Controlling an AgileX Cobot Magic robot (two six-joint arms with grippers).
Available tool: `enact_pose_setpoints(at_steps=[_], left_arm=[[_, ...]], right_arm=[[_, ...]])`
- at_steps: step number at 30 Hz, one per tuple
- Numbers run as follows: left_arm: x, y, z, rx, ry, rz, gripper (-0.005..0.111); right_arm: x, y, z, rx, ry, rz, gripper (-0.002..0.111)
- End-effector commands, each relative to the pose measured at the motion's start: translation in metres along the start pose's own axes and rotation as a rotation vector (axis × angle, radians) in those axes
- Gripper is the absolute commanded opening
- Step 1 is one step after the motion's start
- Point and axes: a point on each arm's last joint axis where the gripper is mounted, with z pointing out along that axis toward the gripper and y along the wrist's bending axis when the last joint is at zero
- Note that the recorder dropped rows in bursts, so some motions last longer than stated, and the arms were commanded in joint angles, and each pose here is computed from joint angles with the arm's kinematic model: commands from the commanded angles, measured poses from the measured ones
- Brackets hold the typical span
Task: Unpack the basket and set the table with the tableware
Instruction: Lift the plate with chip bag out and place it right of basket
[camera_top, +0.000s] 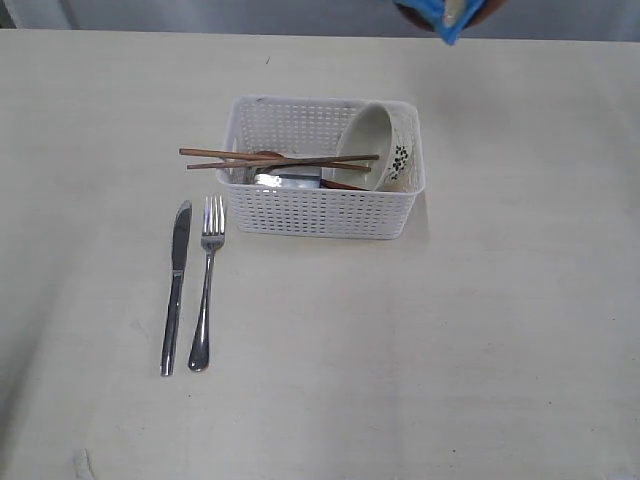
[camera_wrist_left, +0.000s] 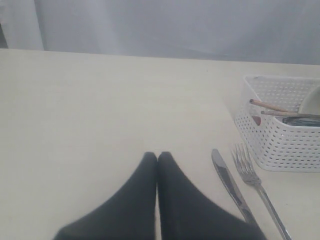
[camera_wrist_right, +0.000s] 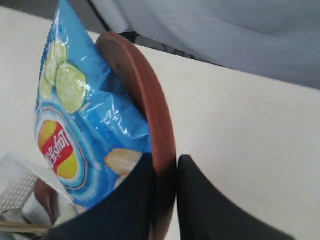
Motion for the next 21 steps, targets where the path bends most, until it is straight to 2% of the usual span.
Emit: enact_pose_setpoints(at_steps=[1, 3, 7, 9, 21], left_arm=[[0.001, 0.000, 0.000, 0.004, -0.002, 0.005, 0.000], [0.001, 0.000, 0.000, 0.004, -0.002, 0.005, 0.000], [0.001, 0.000, 0.000, 0.004, -0.002, 0.005, 0.000], [0.001, 0.000, 0.000, 0.004, -0.002, 0.005, 0.000], [0.001, 0.000, 0.000, 0.004, -0.002, 0.005, 0.000]], right_arm=[[0.033, -0.066, -0.006, 0.051, 0.029, 0.322, 0.000], [0.068, -0.095, 0.011, 0.006, 0.059, 0.489, 0.000], [0.110, -0.115, 0.046, -0.055, 0.139, 0.617, 0.000], [0.115, -0.114, 0.060, -0.087, 0.149, 0.623, 0.000], [0.134, -0.129, 0.084, -0.031, 0.184, 0.654, 0.000]])
